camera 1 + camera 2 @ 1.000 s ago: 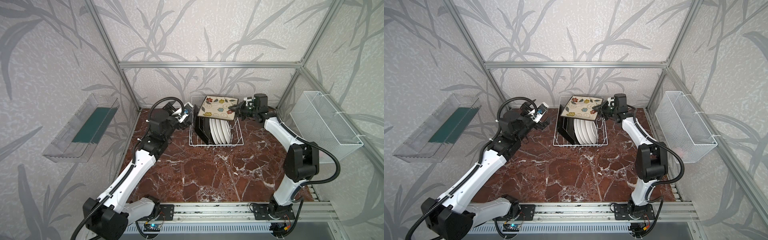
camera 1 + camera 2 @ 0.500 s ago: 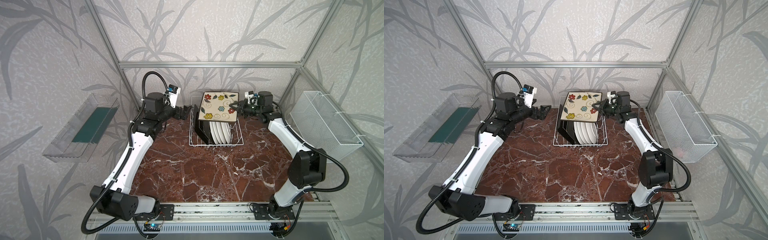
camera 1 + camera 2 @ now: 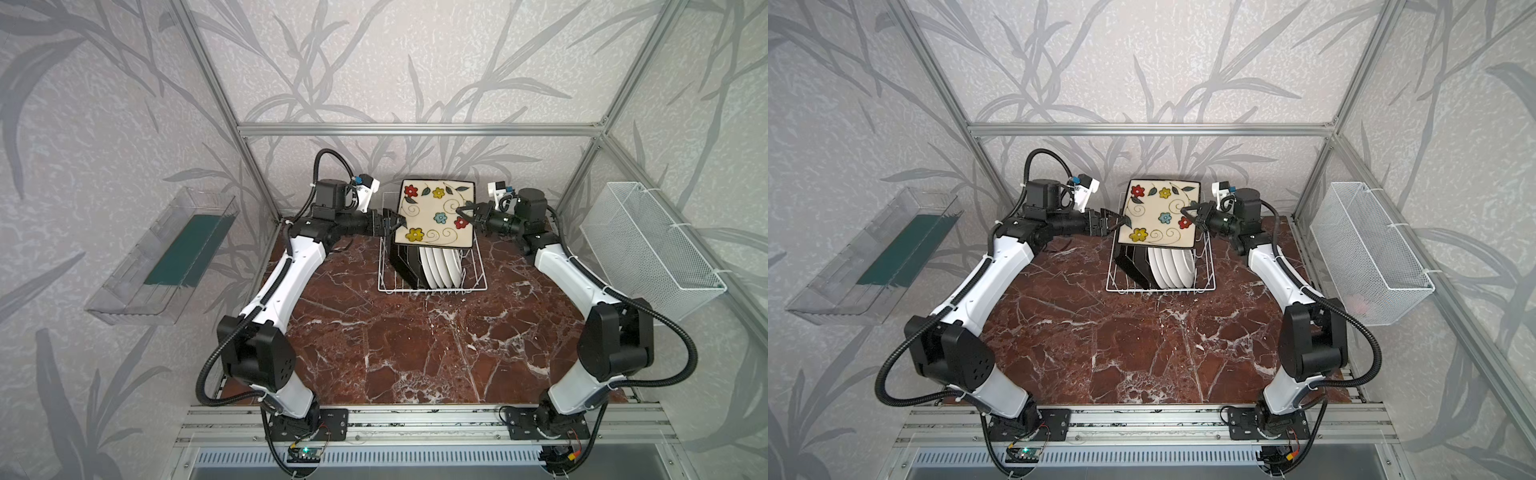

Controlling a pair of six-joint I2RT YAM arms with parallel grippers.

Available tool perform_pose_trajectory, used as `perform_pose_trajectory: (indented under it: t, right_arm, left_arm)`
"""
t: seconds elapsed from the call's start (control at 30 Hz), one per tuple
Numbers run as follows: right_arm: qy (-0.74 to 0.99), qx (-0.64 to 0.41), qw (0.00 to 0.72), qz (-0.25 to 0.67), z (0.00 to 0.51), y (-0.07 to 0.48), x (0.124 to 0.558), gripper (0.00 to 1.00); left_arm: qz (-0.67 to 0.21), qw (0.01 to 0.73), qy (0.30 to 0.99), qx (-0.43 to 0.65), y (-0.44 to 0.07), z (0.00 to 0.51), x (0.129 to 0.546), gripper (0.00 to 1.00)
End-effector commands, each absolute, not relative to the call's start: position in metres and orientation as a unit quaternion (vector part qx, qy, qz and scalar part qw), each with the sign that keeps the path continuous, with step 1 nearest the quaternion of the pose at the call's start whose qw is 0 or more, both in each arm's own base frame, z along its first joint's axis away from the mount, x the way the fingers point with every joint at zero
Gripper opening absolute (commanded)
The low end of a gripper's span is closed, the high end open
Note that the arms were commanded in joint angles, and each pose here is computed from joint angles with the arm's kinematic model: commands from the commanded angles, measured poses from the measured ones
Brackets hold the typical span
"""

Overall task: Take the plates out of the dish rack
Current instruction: 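Bring the left gripper to the flower plate's other edge, holding it with both grippers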

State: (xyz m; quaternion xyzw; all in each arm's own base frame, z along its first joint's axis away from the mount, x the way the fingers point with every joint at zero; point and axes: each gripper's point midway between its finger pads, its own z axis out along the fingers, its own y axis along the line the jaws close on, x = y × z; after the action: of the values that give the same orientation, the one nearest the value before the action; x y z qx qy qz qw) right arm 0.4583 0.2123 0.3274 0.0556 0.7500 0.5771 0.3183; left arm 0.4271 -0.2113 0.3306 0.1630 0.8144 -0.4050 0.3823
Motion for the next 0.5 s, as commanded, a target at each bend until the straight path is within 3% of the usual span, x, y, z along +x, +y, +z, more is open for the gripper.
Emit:
perform_pose_trajectory:
  t: [0.0,0.2,0.47]
  right_arm:
    - [0.662,-0.061,0.406,0.627,0.428,0.226,0.424,0.00]
    - [0.654,-0.082,0.398,0.638,0.429,0.241,0.420,0.00]
    - [0.645,-0.101,0.391,0.649,0.426,0.248,0.418,0.00]
  left_arm:
    - [-0.445,0.366,0.798,0.173,-0.221,0.347,0.422,0.98]
    - [-0.469,0.358,0.788,0.176,-0.227,0.349,0.427,0.94]
    - [-0.495,0.356,0.771,0.183,-0.233,0.356,0.425,0.79]
